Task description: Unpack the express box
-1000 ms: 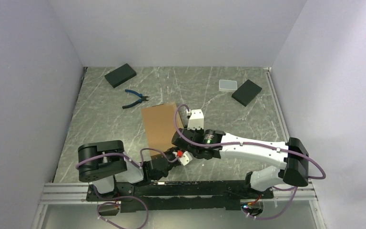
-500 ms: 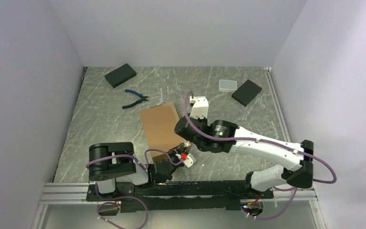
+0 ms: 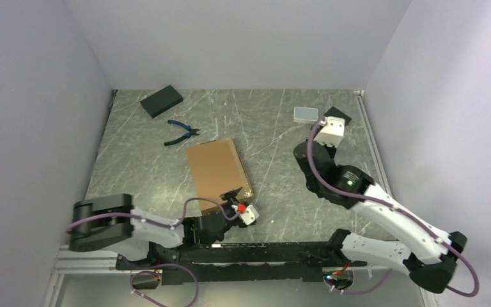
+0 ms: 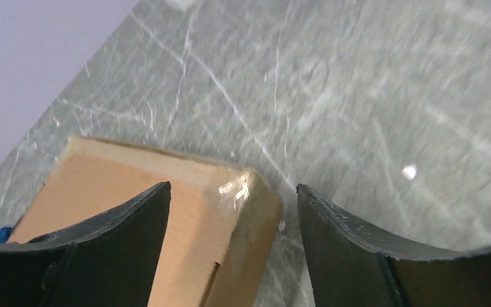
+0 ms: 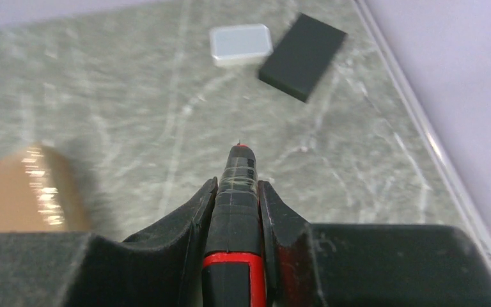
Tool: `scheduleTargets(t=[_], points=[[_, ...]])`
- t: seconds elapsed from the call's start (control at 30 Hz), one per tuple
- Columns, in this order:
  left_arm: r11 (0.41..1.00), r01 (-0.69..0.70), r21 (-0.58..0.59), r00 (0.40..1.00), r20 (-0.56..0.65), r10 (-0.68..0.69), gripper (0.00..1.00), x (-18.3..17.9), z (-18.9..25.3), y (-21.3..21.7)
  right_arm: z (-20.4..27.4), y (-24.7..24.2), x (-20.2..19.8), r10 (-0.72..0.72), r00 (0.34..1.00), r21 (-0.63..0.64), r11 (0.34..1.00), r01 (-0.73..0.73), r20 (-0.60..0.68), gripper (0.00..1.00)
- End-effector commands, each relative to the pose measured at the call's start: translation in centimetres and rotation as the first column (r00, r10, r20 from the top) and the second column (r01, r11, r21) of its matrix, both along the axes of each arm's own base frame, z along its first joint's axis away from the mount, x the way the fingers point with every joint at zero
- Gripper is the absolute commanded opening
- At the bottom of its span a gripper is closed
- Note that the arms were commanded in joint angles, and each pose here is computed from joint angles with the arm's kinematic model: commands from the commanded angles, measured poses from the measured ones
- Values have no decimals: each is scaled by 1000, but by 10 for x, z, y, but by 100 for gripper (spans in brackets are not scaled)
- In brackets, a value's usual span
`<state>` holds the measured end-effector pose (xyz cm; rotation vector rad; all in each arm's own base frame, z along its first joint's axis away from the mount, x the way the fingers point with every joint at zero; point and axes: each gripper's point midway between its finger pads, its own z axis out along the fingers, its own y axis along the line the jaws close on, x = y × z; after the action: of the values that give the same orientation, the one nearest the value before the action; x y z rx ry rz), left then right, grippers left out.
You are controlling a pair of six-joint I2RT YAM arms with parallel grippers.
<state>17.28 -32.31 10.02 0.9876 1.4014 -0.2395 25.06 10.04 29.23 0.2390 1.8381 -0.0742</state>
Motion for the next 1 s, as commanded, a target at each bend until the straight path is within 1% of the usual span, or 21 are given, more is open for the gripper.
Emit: scheduleTargets(t=[0.0,0.07,0.13,0.17,0.23,0.27,0.33,0.4,0.47,0.5,0.57,0.6,0.67,0.73,0.77,0.8,0.97], points=[[990,95,-106,992,-74,-104,78,-17,48,-14,-43,-10,24,-47,991,-110,993,33,-122,0],[979,109,-173,986,-106,-129,80,-17,77,-10,-62,-9,31,-27,970,-132,991,-5,-241,0],[975,67,-213,977,-185,-107,80,-4,94,1,-94,-3,38,9,905,-172,981,-90,-425,0],[968,30,-251,970,-227,-89,81,6,106,8,-105,-5,37,-9,866,-192,976,-101,-500,0],[948,-93,-304,944,-328,-13,83,32,119,32,-122,-5,34,-48,792,-253,958,-136,-608,0],[937,-180,-299,922,-384,55,84,48,118,50,-129,-6,34,-76,762,-286,947,-146,-643,0],[878,-353,-324,869,-460,180,89,76,128,85,-134,-17,36,-165,738,-371,920,-124,-655,0],[814,-501,-293,790,-540,291,92,95,126,118,-142,-22,38,-204,718,-423,896,-138,-666,0],[740,-615,-271,702,-616,358,95,114,125,147,-151,-23,38,-237,685,-452,879,-150,-689,0],[719,-650,-248,658,-657,368,95,119,121,156,-156,-22,38,-242,672,-454,877,-157,-700,0],[695,-689,-204,578,-733,358,96,127,112,167,-166,-20,39,-242,651,-458,870,-183,-719,0],[687,-707,-168,527,-773,353,96,131,102,170,-170,-21,39,-249,643,-469,862,-194,-725,0],[644,-758,-106,424,-830,363,96,136,88,183,-177,-23,38,-264,624,-485,848,-213,-735,6],[598,-799,-60,349,-857,380,96,139,76,194,-186,-22,37,-273,603,-491,841,-229,-749,13],[579,-813,-51,326,-865,381,96,139,71,199,-190,-22,37,-277,592,-492,837,-238,-757,16],[569,-821,-47,306,-877,370,96,138,64,201,-194,-23,36,-286,581,-498,832,-244,-762,17],[536,-843,-51,260,-910,323,95,136,48,203,-210,-24,34,-308,547,-512,816,-269,-779,21]])
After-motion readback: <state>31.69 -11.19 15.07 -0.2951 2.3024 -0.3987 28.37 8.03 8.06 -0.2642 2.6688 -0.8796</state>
